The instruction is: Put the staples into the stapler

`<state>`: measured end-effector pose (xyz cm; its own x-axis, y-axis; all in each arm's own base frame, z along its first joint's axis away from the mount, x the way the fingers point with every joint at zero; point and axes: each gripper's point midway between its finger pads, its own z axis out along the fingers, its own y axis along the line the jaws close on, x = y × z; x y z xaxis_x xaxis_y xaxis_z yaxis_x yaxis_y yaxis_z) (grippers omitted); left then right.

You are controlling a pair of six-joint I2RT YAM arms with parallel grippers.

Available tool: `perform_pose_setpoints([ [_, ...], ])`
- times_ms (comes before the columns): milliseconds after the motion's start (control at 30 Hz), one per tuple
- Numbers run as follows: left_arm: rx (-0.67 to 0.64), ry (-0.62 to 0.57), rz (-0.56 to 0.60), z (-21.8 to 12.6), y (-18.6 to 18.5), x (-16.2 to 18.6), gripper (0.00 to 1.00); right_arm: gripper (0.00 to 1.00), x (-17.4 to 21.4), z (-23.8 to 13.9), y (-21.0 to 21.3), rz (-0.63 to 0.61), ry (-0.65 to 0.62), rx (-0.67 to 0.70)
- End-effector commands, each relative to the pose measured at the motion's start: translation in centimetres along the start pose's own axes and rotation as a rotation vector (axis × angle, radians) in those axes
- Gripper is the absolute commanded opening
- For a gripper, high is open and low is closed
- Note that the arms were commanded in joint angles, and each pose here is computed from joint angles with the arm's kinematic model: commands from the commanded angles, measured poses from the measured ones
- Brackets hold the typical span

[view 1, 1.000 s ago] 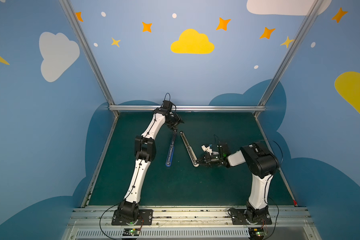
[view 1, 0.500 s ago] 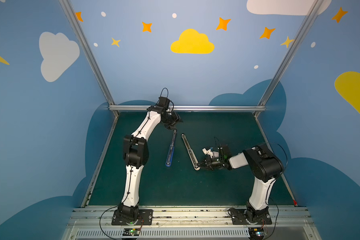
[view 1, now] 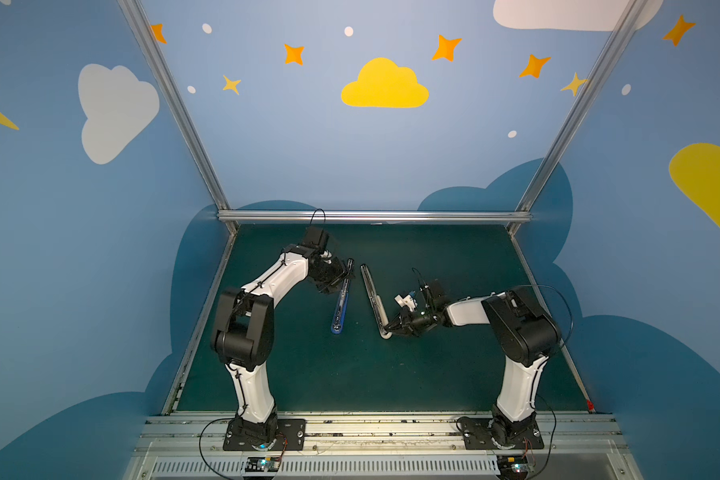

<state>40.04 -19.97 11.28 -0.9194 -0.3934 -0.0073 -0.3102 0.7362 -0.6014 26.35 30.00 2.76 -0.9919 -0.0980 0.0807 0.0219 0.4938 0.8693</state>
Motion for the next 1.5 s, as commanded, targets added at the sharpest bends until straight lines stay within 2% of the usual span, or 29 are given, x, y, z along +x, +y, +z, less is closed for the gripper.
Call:
perform_pose_setpoints([
  [0, 0.008, 0.033, 0.068, 1.3, -1.8, 3.1, 0.65, 0.15, 1.1, 0.3, -1.7, 0.062, 0.029, 0.049],
  [233, -0.186, 0.110, 0.131, 6.1, -1.4, 8.8, 0.65, 0.15, 1.1, 0.5, -1.9, 0.061, 0.033, 0.036],
  [367, -0.316, 0.121, 0.151, 7.7, -0.1, 10.1, 0.65, 0.15, 1.1, 0.5, -1.8, 0.053, 0.033, 0.032],
  [500, -0.349, 0.123, 0.166, 8.9, 0.2, 11.2, 0.62, 0.14, 1.3, 0.4, -2.1, 0.055, 0.031, 0.027],
  [633, -0.354, 0.134, 0.170, 9.8, 0.2, 11.6, 0.51, 0.13, 1.3, 0.4, -2.0, 0.052, 0.029, 0.018],
  [733, -0.356, 0.136, 0.177, 10.1, 0.1, 11.6, 0.33, 0.13, 1.3, 0.4, -2.0, 0.049, 0.028, 0.015],
  [867, -0.358, 0.135, 0.194, 10.0, 0.1, 11.5, 0.18, 0.14, 1.3, 0.1, -2.1, 0.055, 0.019, 0.015],
  [1033, -0.379, 0.125, 0.231, 9.6, -0.1, 10.9, 0.04, 0.22, 1.5, -0.6, -2.4, 0.058, -0.001, 0.017],
  [1200, -0.401, 0.117, 0.270, 9.1, -0.3, 10.1, 0.04, 0.28, 2.0, -1.4, -1.7, 0.016, -0.026, -0.018],
  [1467, -0.498, 0.117, 0.394, 8.9, -0.5, 8.4, 0.04, 0.28, 2.2, -3.2, -0.7, -0.022, -0.073, -0.021],
])
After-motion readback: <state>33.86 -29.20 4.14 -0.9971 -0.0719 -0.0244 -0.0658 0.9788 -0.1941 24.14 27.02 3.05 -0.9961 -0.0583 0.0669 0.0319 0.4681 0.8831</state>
